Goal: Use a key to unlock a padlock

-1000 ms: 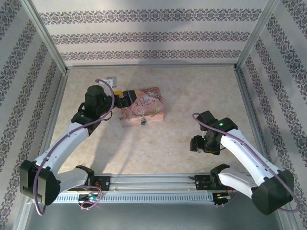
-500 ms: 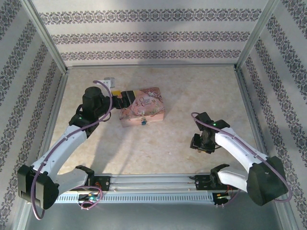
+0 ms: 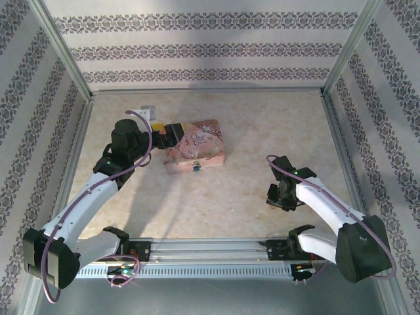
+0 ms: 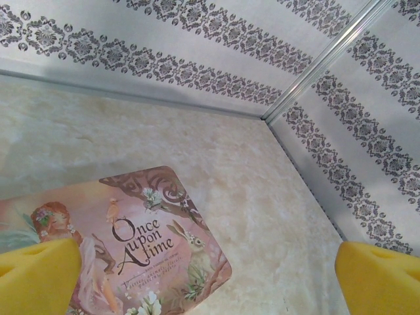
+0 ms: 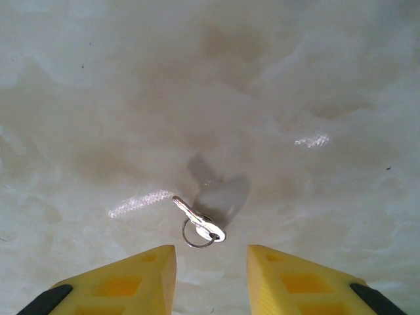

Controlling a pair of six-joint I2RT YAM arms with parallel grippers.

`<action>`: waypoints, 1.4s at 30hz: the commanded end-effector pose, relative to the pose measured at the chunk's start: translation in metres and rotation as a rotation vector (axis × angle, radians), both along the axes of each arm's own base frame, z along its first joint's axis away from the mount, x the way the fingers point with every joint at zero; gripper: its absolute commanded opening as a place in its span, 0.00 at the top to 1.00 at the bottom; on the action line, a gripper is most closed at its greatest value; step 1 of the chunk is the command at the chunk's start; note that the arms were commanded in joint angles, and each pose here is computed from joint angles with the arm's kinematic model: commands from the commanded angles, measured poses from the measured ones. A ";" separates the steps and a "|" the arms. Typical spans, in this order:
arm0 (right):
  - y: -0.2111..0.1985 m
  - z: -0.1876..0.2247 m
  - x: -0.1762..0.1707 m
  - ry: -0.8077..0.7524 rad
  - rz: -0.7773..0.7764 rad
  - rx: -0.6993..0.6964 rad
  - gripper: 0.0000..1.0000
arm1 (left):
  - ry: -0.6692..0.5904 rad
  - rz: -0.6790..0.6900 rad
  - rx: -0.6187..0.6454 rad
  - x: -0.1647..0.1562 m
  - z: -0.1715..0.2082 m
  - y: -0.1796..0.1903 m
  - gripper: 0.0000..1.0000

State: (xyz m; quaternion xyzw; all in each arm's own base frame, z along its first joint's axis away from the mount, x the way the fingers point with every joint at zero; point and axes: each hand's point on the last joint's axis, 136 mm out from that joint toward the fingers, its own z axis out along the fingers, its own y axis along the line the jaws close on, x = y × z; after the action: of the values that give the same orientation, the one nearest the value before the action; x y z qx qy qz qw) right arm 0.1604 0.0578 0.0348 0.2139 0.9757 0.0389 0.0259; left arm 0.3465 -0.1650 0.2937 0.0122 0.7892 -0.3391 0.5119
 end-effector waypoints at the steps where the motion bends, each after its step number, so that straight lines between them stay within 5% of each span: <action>1: -0.002 -0.003 -0.001 0.021 -0.001 -0.013 0.67 | -0.018 -0.011 0.003 -0.003 0.005 -0.003 0.01; 15: 0.015 -0.008 0.001 0.074 0.053 0.039 0.67 | -0.024 -0.003 0.013 -0.004 0.006 -0.001 0.01; 27: 0.007 0.000 0.002 0.102 0.140 -0.131 0.66 | -0.025 -0.002 0.021 -0.004 0.005 0.000 0.01; 42: 0.012 -0.012 0.001 0.149 0.185 -0.151 0.67 | -0.027 0.007 0.040 -0.005 0.006 0.002 0.01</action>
State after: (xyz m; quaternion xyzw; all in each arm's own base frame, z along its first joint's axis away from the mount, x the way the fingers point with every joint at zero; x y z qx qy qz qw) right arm 0.1590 0.0708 0.0204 0.1323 0.9897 -0.0381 -0.0384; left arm 0.3460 -0.1618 0.2905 0.0100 0.7942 -0.3281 0.5114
